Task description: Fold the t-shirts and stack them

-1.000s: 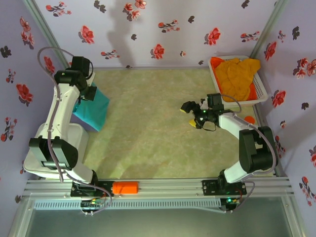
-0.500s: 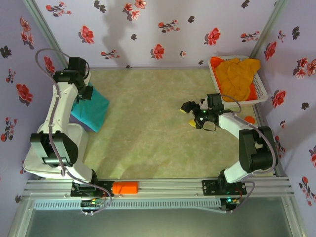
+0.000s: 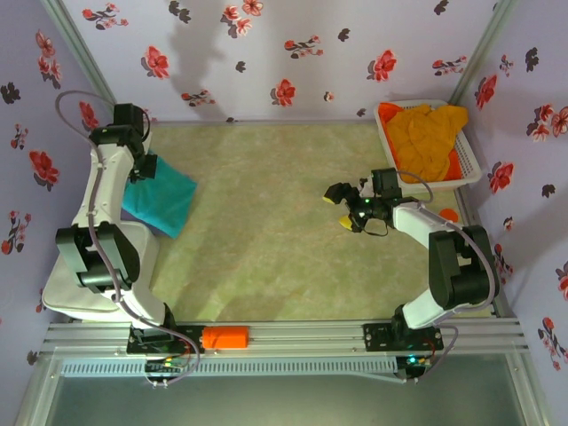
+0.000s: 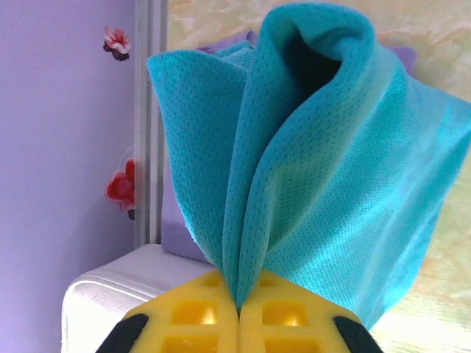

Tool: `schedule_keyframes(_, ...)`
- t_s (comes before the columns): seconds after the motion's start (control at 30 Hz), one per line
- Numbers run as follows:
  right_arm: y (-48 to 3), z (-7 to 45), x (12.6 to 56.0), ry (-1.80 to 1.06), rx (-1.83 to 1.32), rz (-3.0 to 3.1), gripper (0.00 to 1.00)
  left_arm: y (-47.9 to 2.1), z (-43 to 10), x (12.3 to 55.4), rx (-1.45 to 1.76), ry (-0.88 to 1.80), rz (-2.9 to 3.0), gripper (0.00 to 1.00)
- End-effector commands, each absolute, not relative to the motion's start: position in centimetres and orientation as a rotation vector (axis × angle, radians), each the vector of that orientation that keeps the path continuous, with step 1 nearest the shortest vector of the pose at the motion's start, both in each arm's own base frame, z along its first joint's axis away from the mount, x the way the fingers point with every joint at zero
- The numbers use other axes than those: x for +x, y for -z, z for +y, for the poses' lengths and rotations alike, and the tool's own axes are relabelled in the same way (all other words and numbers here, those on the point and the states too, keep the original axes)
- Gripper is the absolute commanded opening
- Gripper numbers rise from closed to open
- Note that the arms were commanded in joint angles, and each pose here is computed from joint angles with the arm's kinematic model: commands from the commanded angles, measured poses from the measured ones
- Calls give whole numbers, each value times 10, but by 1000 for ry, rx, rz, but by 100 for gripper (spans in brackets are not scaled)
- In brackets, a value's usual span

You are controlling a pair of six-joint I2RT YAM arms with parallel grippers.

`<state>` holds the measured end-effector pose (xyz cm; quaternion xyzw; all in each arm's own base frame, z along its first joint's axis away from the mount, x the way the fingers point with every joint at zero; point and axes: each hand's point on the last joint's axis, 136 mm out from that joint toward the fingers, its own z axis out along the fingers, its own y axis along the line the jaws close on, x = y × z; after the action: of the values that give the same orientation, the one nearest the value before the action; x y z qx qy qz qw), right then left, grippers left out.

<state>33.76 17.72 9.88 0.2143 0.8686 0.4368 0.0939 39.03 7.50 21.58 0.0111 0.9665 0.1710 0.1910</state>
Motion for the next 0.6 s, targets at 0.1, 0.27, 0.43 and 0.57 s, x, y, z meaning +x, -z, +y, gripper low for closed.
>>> schedule_keyframes(0.1,-101,179,334,-1339,589,2568,94,-202,109,393,-76,-560,2704,0)
schedule_keyframes(0.27,-101,182,332,-1369,574,2565,94,-183,132,400,-161,-625,2670,0)
schedule_keyframes(0.43,-98,182,327,-1382,562,2569,94,-171,142,409,-184,-673,2647,0)
schedule_keyframes(0.57,-97,182,323,-1392,560,2567,94,-155,153,413,-185,-729,2669,0)
